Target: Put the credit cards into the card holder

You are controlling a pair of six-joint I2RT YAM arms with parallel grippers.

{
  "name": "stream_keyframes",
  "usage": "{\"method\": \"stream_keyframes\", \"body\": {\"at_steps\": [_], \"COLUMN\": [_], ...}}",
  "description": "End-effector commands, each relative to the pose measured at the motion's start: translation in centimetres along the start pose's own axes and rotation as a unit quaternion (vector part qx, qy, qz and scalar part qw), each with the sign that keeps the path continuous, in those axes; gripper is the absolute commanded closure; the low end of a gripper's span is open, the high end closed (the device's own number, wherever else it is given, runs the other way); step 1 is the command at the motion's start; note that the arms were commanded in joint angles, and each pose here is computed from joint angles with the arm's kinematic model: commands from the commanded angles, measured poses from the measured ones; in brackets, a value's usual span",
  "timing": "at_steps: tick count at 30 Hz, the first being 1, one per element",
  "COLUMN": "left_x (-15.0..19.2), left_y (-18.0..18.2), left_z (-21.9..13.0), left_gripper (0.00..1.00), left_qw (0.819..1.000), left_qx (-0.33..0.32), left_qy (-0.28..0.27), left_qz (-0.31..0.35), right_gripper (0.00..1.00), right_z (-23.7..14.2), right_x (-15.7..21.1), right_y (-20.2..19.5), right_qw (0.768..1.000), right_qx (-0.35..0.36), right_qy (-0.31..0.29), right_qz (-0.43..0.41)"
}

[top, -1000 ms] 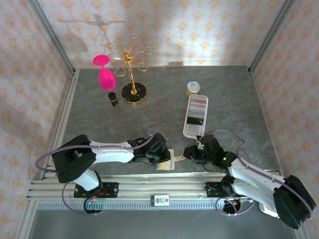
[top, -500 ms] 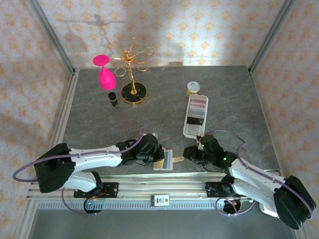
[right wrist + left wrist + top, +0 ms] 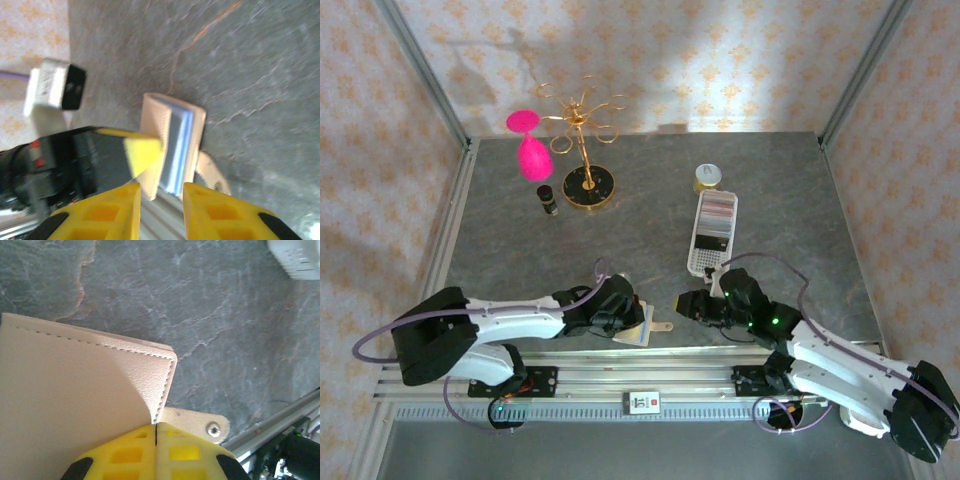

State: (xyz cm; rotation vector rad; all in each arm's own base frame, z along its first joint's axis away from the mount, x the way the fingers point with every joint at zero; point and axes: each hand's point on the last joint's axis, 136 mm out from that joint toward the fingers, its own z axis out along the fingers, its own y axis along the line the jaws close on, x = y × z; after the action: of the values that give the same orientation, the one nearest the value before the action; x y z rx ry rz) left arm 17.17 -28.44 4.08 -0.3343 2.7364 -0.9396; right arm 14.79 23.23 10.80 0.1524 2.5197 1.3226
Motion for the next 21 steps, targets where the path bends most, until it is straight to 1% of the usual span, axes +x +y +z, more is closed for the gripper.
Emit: {"method": "stream_keyframes", "body": {"at_steps": [1,3,5,7,8,12,16,21], "left_x": [0.2,0.5,0.8,1.1,1.1,1.1,1.1,1.2], "left_y": [1.1,1.5,1.8,2.2,2.2,2.5,2.6,2.8], "left_z": [1.0,1.3,1.4,1.5,1.5,1.2,0.9,0.8], "left_gripper": [1.0,1.0,1.0,1.0,1.0,1.0,1.0,1.0], "left_qw": [1.0,1.0,1.0,1.0,0.999,0.999,0.998,0.998], "left_qx": [-0.017,-0.016,-0.006,0.003,0.006,0.015,0.03,0.037], "left_qy": [0.003,0.007,0.009,0.014,0.015,0.012,0.01,0.013], "left_qz": [-0.005,-0.01,-0.019,-0.027,-0.031,-0.039,-0.047,-0.052], "right_gripper": [0.7,0.66,0.68,0.76,0.81,1.0,1.0,1.0], "right_z": [-0.2,0.1,0.8,1.6,2.2,4.7,7.0,9.1], "right_x": [-1.0,-1.9,-2.6,-3.2,-3.5,-4.1,-3.9,-3.1], "right_y": [1.9,2.0,2.5,3.1,3.5,3.6,3.3,2.2], "right_qw": [0.999,0.998,0.998,0.998,0.998,0.999,0.999,0.998], "right_qx": [-0.027,-0.018,-0.02,-0.027,-0.029,-0.009,-0.011,0.007], "right_qy": [-0.024,-0.039,-0.044,-0.046,-0.043,-0.024,0.003,0.043], "right_qz": [0.028,0.035,0.042,0.044,0.043,0.041,0.046,0.049]}}
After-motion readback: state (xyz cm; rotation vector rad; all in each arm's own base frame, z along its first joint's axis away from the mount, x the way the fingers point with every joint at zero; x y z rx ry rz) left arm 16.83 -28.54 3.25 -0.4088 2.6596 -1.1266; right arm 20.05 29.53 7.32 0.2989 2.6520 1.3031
